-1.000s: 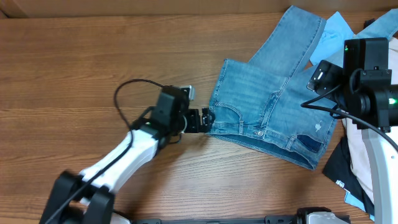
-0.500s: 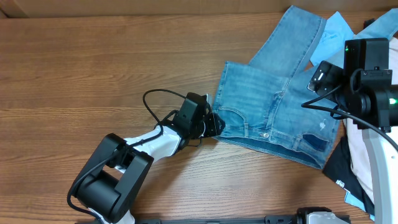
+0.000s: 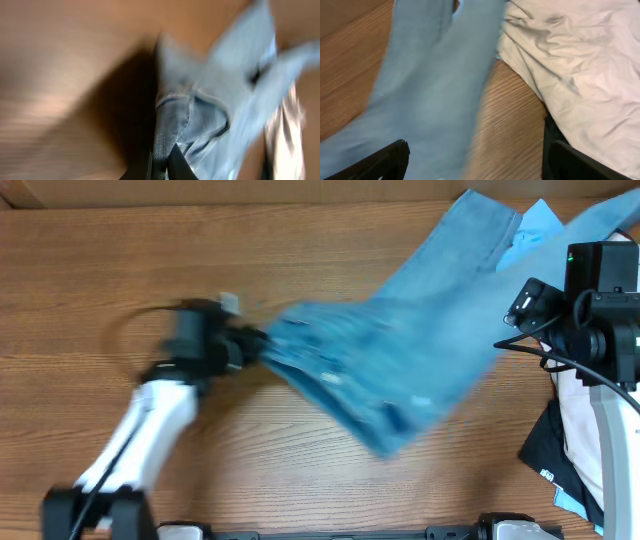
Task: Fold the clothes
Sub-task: 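Drag the jeans leftward with the left gripper onto the table center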
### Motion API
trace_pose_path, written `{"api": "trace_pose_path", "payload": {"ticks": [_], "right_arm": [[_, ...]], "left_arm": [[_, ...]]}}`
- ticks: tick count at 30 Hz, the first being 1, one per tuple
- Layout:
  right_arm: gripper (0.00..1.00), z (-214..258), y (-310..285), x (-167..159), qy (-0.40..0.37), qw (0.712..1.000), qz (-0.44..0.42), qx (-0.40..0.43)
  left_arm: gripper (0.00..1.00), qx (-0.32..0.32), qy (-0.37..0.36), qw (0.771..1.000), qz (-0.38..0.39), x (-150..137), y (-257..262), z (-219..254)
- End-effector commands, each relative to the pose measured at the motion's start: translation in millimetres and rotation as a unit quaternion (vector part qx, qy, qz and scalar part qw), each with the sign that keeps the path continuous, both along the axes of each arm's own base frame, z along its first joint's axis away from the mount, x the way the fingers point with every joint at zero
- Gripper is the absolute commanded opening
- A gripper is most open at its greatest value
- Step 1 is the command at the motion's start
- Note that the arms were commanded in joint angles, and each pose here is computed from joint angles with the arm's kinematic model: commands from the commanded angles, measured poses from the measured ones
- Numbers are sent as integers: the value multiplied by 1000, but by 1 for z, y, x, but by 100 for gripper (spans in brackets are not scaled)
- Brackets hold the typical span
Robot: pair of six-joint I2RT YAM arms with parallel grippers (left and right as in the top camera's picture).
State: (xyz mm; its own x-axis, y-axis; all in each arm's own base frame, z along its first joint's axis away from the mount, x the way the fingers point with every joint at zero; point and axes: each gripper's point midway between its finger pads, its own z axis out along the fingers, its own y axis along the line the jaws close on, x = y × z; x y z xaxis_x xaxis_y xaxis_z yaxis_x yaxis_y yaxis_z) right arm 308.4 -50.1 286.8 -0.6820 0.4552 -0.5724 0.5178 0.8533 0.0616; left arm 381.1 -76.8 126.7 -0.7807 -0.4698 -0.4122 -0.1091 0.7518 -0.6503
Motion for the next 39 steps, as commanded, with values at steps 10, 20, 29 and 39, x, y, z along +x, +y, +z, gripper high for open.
{"api": "trace_pose_path", "payload": {"ticks": [10, 20, 29, 39], "right_arm": [[93, 7, -2, -2, -8, 1000, -2, -1], [93, 6, -2, -3, -5, 1000, -2, 0], [93, 5, -2, -5, 1, 1000, -1, -1], [95, 4, -3, -2, 0, 1000, -3, -4]], "left_arm": [[100, 12, 23, 988, 150, -24, 161, 56], [100, 32, 265, 961, 73, -85, 86, -64], [67, 35, 332, 940, 73, -93, 72, -132], [4, 111, 328, 902, 257, -106, 205, -68]]}}
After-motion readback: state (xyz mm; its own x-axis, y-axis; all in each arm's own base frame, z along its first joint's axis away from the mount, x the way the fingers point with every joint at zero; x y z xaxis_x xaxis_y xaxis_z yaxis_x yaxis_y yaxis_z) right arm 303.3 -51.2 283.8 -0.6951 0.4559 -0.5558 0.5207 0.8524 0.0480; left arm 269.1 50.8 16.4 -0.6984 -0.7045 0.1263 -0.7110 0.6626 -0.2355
